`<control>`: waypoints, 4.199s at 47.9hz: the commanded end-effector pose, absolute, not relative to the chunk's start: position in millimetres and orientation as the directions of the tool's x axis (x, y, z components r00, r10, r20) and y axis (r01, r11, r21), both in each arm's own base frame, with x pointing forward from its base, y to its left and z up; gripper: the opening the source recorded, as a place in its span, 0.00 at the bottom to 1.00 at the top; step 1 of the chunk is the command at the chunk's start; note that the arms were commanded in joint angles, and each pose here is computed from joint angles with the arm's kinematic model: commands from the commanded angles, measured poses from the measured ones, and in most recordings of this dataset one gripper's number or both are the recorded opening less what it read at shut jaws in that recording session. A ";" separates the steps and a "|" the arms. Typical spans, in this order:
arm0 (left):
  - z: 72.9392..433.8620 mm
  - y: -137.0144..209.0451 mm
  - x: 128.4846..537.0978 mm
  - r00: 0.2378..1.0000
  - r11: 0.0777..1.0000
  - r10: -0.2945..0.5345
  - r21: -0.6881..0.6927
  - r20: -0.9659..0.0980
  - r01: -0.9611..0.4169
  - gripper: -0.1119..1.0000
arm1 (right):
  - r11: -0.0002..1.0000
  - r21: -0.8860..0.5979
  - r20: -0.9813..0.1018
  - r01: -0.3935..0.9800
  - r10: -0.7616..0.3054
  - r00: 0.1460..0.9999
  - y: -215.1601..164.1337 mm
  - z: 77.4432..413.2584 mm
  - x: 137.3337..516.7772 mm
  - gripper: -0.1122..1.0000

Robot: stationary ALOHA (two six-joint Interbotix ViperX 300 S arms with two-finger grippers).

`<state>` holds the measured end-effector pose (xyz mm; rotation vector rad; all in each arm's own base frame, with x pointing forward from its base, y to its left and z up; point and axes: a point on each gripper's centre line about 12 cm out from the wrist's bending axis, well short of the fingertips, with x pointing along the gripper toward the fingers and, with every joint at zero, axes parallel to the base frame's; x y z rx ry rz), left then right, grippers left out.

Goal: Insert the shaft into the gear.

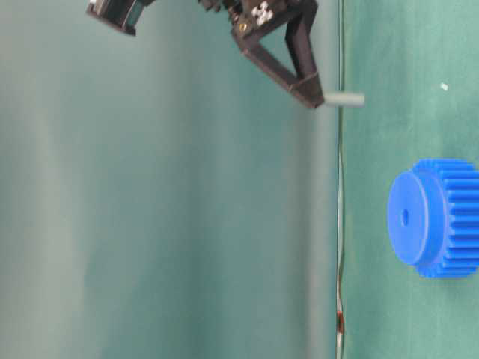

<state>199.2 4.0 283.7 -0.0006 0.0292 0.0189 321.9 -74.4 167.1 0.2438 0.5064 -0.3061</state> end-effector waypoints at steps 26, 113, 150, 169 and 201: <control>293.1 4.3 201.6 1.000 1.000 0.020 0.003 -0.006 -0.020 0.10 | 0.964 0.128 -0.464 0.234 -0.150 0.873 -61.5 189.0 418.3 0.26; 292.2 4.3 201.8 1.000 1.000 0.020 0.003 -0.009 -0.020 0.10 | 0.958 0.116 -0.529 0.262 -0.163 0.833 -65.0 123.7 427.0 0.26; 291.6 4.3 201.8 1.000 1.000 0.020 0.003 -0.014 -0.020 0.10 | 0.954 0.123 -0.524 0.273 -0.171 0.834 -67.8 125.2 426.0 0.79; 291.6 4.3 201.8 1.000 1.000 0.020 0.001 -0.014 -0.020 0.10 | 0.960 0.127 -0.431 0.248 -0.172 0.886 -65.7 185.6 414.4 0.88; 291.1 3.7 201.8 1.000 1.000 0.017 0.003 -0.018 -0.017 0.10 | 0.968 0.136 -0.211 0.209 -0.178 0.961 -49.9 274.6 310.2 0.88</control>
